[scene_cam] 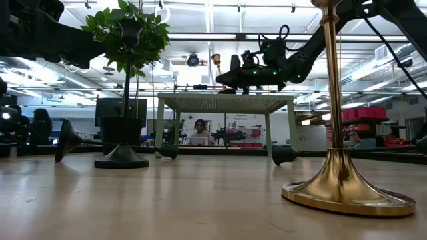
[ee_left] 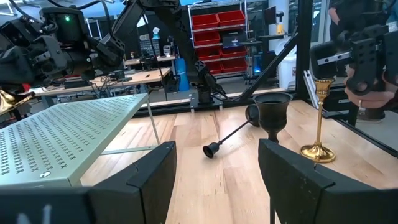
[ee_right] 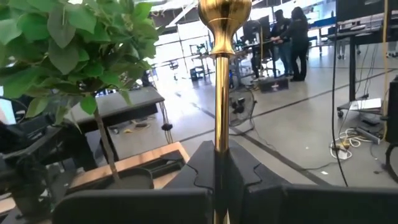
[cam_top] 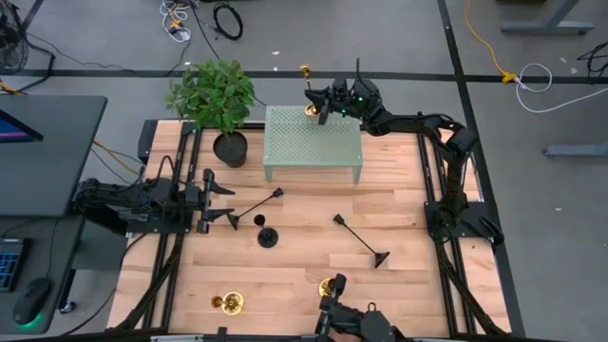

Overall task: Pick & Place candle stick holders
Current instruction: Put the top gold candle holder on the shelf

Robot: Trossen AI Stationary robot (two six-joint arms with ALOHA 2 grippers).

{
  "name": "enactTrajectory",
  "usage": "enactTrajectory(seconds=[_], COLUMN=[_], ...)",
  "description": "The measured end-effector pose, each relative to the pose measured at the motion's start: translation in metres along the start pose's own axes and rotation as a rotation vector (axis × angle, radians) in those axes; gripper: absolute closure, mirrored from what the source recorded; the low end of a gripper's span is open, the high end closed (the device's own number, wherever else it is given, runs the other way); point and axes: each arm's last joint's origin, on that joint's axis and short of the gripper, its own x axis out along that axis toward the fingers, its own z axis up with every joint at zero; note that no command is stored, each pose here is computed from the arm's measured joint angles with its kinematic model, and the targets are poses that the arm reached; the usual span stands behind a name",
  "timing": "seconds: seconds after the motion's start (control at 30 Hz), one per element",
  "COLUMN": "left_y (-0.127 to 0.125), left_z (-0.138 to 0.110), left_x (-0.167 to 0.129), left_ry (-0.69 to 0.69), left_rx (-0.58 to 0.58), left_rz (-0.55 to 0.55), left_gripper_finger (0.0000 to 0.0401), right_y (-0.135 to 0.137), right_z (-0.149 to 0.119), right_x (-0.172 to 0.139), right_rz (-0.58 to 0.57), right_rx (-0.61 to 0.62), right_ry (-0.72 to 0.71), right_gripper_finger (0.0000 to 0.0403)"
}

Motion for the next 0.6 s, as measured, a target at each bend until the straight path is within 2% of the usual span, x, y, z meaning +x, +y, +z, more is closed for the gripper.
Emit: enactTrajectory(seconds=[0.6], left_y=[0.000], left_z=[0.000], left_x=[0.000], left_ry=[0.000], left_rx=[0.000], left_rz=[0.000], left_gripper_finger=[0.0174], right_y=[0.011], right_z=[-0.007], right_x=[0.006], right_rz=[-0.091], right_rx=[-0.056], right_ry=[0.030], right_gripper_finger=[0.0398])
